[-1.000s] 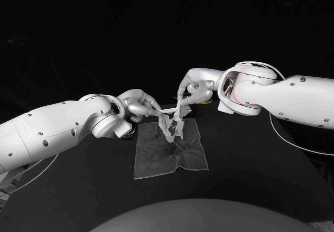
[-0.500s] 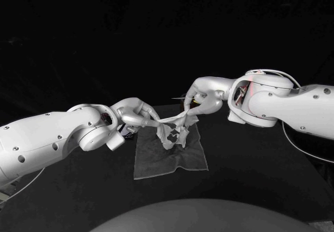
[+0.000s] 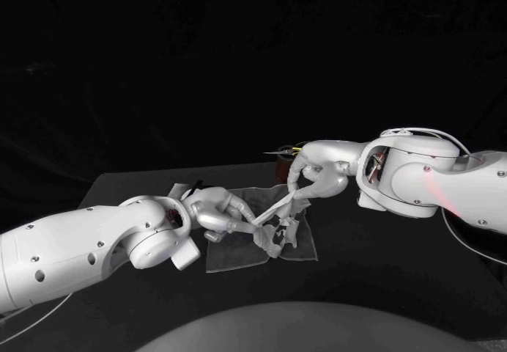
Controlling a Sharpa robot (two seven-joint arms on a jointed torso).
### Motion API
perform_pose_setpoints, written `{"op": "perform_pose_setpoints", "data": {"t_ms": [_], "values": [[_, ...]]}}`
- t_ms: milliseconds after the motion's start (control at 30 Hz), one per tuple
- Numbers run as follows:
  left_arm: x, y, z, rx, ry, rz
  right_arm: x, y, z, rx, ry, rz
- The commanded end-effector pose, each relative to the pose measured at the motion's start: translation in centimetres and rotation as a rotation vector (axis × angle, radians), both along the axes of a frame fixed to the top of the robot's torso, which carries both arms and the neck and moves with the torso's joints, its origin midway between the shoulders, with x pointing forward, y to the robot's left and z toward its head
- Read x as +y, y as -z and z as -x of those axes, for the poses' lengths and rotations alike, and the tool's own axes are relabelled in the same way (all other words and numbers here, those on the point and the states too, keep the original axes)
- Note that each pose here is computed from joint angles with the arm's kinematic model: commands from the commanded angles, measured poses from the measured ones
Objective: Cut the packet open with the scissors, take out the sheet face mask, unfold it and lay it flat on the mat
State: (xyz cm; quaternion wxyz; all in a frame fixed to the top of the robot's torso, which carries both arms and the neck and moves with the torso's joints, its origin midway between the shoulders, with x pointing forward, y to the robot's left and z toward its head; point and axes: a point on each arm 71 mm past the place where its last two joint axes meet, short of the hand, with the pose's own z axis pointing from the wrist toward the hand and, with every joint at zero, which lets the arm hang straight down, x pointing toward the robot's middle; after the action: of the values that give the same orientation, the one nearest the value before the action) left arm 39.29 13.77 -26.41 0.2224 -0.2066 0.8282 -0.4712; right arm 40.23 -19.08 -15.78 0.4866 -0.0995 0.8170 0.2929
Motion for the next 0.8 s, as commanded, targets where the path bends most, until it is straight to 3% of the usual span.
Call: {"op": "perform_pose_setpoints", "data": {"t_ms": [33,167,267,467,700,800], "values": [[-0.2,0.87,0.49,0.044,-0.056,0.022,0.3,0.8,0.1,0.037,-0.015,0.059],[-0.1,2.39,0.64,0.066,-0.093,-0.005,1.2,2.3,-0.6,0.043,-0.009,0.069],[0.2,3.59,0.28,0.08,-0.122,-0.037,1.9,3.8,-1.8,0.035,0.011,0.075],[1.2,5.75,-1.62,0.081,-0.195,-0.106,3.3,7.4,-4.2,0.037,0.046,0.096],[2.8,6.97,-3.68,0.07,-0.269,-0.168,5.0,10.6,-5.9,0.025,0.064,0.106],[3.4,7.2,-4.34,0.067,-0.291,-0.195,5.4,11.4,-6.7,0.013,0.075,0.111]]}}
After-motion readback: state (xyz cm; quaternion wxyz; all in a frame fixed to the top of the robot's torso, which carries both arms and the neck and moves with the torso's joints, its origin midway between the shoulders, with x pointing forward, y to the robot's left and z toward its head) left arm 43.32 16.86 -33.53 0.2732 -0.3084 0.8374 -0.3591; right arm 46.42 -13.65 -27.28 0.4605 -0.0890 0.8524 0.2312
